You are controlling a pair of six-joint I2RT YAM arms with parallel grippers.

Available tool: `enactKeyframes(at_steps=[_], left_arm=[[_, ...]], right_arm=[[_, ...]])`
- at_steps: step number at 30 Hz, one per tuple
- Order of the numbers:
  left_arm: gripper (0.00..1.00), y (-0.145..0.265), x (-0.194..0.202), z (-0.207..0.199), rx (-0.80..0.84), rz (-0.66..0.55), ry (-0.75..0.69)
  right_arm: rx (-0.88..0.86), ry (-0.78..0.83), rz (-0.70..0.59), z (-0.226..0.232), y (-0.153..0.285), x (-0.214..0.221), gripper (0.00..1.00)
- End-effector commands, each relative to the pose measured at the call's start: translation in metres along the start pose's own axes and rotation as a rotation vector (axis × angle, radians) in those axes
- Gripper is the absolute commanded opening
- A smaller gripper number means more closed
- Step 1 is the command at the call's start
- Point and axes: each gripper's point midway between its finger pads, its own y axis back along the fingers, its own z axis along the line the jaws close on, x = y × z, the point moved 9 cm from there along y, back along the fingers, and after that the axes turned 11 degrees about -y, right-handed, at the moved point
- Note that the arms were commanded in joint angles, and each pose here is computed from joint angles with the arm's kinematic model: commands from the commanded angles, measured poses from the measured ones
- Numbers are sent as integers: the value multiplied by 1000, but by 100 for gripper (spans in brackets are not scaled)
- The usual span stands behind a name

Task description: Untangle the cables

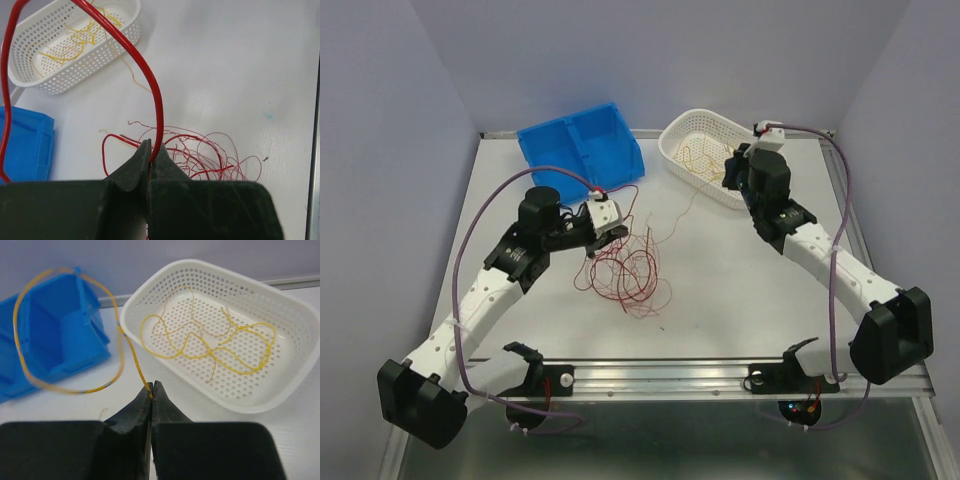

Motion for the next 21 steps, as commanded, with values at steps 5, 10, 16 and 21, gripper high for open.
enactKeyframes(at_steps=[5,10,16,21], left_arm=[[0,-7,8,6,-74,-4,4],[0,-10,15,9,-103,10,-4],[0,-24,36,11,-84,66,45],[0,-48,70,17,-65,175,137]], right_arm=[[43,-62,-218,29,-39,-91,1],[100,-89,-295,29,-69,-138,1],[47,-122,-384,41,-62,-178,1],[-78,-159,-479,63,-21,-223,0]])
